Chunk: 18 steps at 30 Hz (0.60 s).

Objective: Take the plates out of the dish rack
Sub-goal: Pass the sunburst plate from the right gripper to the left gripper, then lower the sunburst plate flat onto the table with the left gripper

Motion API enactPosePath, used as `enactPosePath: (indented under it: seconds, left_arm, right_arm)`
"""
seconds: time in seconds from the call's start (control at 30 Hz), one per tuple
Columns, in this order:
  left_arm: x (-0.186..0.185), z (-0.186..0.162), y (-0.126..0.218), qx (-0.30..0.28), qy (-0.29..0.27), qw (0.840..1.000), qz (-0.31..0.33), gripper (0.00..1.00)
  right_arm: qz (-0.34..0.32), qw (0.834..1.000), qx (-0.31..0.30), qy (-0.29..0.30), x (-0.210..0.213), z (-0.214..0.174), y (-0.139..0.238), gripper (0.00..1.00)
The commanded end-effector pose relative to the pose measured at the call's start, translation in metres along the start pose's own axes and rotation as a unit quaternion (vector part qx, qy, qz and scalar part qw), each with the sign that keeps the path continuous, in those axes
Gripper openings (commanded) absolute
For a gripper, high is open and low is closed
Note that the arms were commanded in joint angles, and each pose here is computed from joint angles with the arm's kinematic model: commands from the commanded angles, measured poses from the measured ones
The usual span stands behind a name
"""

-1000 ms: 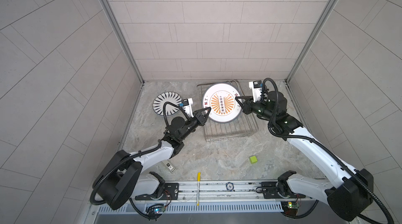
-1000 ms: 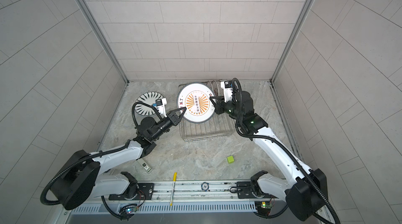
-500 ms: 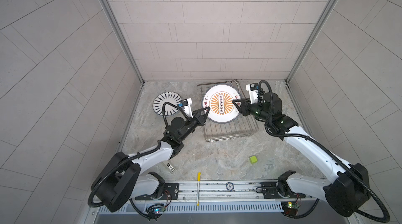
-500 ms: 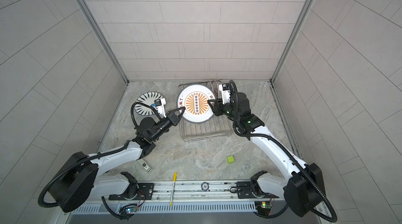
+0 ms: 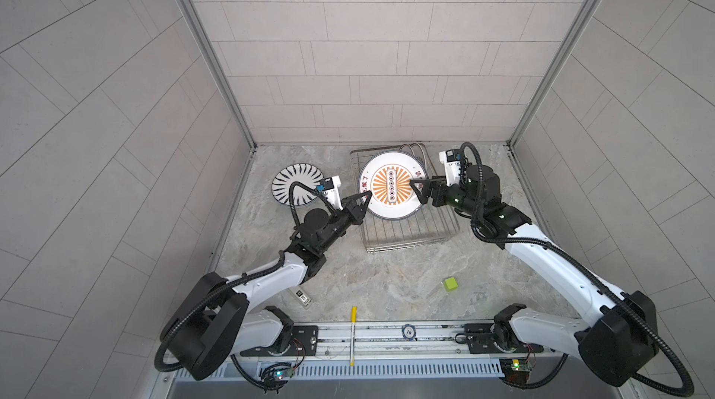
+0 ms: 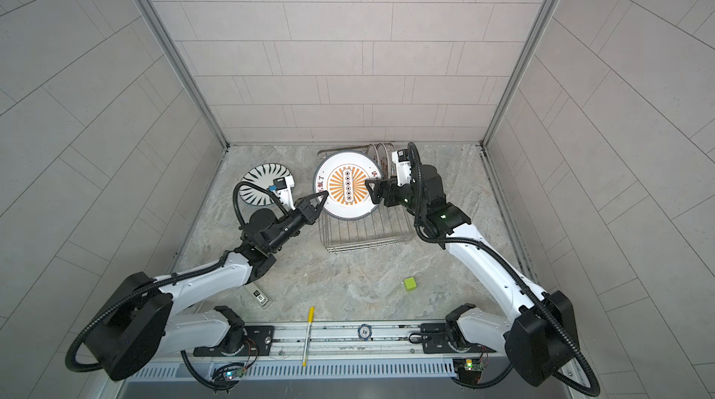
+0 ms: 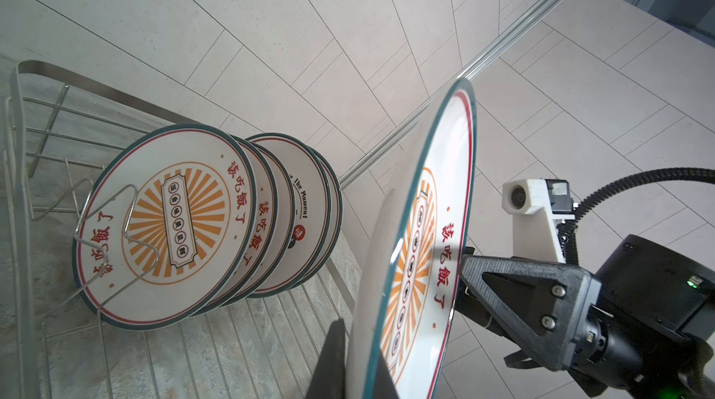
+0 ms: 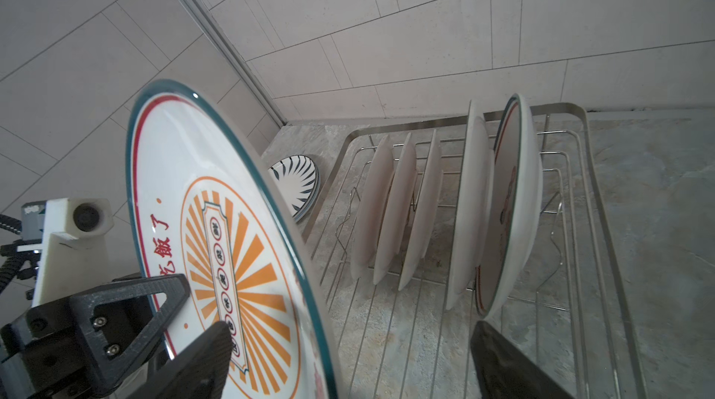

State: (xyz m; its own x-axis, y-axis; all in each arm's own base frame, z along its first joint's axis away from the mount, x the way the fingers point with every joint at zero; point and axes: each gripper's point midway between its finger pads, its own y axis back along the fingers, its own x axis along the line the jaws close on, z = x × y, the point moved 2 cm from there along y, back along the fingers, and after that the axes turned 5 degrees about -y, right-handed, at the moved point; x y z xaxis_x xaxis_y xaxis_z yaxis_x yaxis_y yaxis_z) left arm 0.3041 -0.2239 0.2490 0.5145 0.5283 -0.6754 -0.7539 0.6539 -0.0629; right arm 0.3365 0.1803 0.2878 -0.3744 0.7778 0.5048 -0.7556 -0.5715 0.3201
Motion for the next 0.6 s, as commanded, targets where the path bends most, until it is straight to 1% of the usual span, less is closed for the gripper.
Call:
enactPosePath:
  seconds: [0.0, 0.13, 0.27, 0.4, 0.57]
  left_arm:
    - [-0.018, 0.023, 0.003, -0.043, 0.002, 0.998, -0.036, 0.00]
    - [-0.015, 0.026, 0.007, -0.044, -0.006, 0.999, -0.018, 0.00]
    - [-0.014, 0.032, 0.012, -0.048, -0.008, 0.999, -0.012, 0.00]
    - [-0.003, 0.038, 0.023, -0.056, -0.005, 0.998, 0.011, 0.00]
    - [0.008, 0.046, 0.040, -0.069, -0.006, 0.997, 0.041, 0.00]
  right_arm:
    - [-0.014, 1.000, -0.019, 0.008, 0.001, 0.009, 0.010, 0.99]
    - [-0.027, 0.999, -0.026, 0.015, -0.001, 0.011, 0.016, 1.00]
    - [-0.045, 0.998, -0.046, 0.021, -0.005, 0.016, 0.025, 1.00]
    - [-0.043, 0.997, -0.057, 0.033, -0.001, 0.018, 0.030, 1.00]
    - [-0.037, 0.997, -0.052, 0.049, 0.008, 0.016, 0.024, 1.00]
